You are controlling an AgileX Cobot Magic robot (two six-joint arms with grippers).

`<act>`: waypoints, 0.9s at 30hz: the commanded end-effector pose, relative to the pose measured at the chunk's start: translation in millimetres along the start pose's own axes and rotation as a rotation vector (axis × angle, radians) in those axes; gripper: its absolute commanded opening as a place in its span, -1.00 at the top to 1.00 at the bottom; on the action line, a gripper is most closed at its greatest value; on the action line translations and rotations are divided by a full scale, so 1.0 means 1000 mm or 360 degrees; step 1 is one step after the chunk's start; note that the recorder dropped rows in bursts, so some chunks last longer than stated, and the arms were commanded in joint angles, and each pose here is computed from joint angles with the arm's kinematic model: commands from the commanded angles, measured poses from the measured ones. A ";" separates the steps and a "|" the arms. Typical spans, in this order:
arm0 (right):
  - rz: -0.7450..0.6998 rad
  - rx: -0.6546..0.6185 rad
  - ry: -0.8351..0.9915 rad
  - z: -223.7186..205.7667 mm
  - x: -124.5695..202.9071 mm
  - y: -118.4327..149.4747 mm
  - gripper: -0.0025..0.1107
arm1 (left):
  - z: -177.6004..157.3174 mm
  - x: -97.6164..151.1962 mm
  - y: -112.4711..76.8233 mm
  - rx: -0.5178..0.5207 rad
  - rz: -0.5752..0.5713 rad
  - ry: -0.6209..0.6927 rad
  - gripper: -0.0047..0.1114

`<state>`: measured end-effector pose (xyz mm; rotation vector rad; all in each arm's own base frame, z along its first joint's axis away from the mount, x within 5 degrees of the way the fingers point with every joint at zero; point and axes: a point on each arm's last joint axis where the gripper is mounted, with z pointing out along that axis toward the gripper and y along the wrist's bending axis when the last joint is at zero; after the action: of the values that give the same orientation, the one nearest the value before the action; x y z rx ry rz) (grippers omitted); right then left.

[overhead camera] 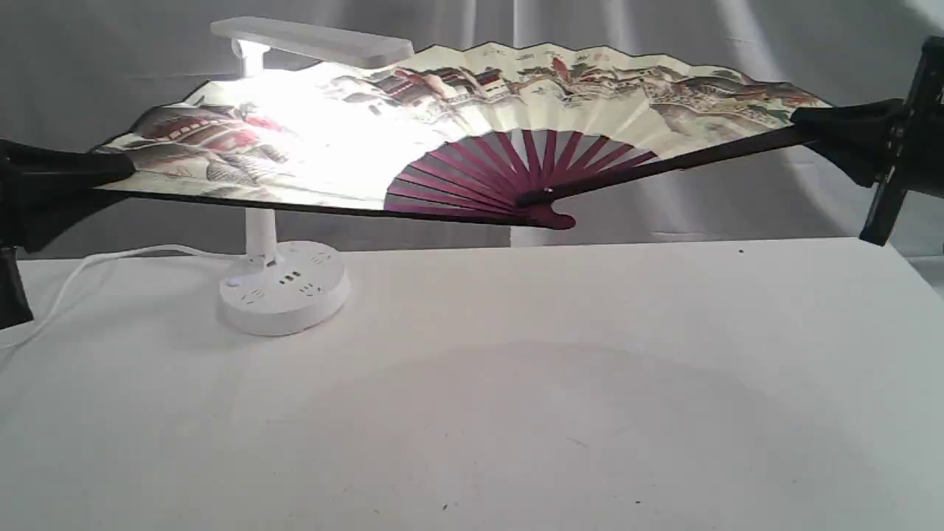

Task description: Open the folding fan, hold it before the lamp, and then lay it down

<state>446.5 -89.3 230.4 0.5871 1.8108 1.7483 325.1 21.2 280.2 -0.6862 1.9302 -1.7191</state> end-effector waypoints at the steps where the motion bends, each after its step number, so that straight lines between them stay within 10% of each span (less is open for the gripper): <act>1: -0.0107 0.0045 -0.0109 -0.004 -0.007 0.003 0.96 | -0.005 -0.002 -0.009 0.0067 0.0006 -0.0041 0.92; 27: -0.0148 0.0263 -0.0027 -0.023 0.055 -0.084 0.96 | -0.015 0.050 0.086 -0.0184 0.0011 -0.0047 0.92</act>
<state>400.1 -73.0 147.9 0.6112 1.9252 1.6290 275.8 10.6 199.4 -0.7352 2.0431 -1.5717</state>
